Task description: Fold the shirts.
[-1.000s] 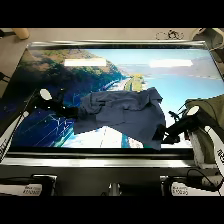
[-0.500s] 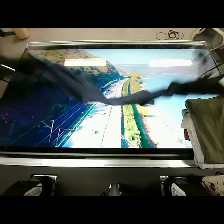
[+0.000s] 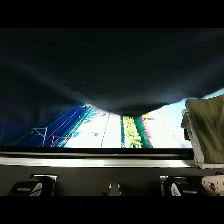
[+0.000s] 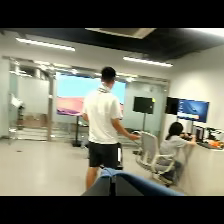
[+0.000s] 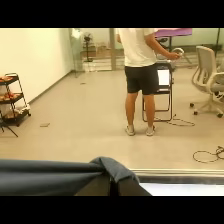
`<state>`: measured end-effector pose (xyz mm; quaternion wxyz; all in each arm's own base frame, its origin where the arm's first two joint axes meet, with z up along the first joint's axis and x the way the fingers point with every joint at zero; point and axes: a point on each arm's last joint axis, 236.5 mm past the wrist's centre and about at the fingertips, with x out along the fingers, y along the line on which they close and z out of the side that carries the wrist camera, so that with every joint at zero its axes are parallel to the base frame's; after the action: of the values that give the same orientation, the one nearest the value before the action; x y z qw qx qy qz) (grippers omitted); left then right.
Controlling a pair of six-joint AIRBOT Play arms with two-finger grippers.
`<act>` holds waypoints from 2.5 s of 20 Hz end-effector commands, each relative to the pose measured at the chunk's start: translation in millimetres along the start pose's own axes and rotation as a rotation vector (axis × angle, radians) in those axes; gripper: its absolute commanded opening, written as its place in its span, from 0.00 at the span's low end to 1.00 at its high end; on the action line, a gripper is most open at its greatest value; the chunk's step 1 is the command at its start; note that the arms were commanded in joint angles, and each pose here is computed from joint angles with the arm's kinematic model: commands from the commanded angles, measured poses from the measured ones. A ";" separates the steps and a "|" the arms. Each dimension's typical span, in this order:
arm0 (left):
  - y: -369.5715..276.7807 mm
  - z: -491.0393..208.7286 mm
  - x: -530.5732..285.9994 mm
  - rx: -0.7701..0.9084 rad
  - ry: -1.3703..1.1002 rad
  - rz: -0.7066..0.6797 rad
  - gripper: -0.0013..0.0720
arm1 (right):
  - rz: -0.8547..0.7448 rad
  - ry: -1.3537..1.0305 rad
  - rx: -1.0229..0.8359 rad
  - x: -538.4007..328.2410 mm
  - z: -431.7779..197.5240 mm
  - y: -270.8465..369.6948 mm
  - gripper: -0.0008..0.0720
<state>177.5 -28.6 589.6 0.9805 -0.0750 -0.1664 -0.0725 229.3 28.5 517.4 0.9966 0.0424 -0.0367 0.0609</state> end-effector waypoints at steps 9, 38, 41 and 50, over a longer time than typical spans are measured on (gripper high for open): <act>102.8 -289.2 152.9 0.100 0.687 0.179 0.06 | -0.050 0.908 0.124 172.5 -280.8 -68.2 0.04; 32.8 -730.4 -21.2 -0.469 1.844 -0.013 0.63 | -0.033 1.716 0.570 118.4 -587.4 -97.1 0.70; 20.3 -732.4 -16.5 -0.478 1.827 -0.033 0.43 | -0.062 1.727 0.551 112.6 -597.1 -103.2 0.83; 16.1 -707.5 -7.6 -0.454 1.789 -0.076 0.06 | 0.018 1.762 0.739 83.3 -643.6 -51.8 0.77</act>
<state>396.8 -131.9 -84.2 0.6983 -0.1783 0.6743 -0.1610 371.1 31.3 -105.2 0.5962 0.2894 0.7449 0.0774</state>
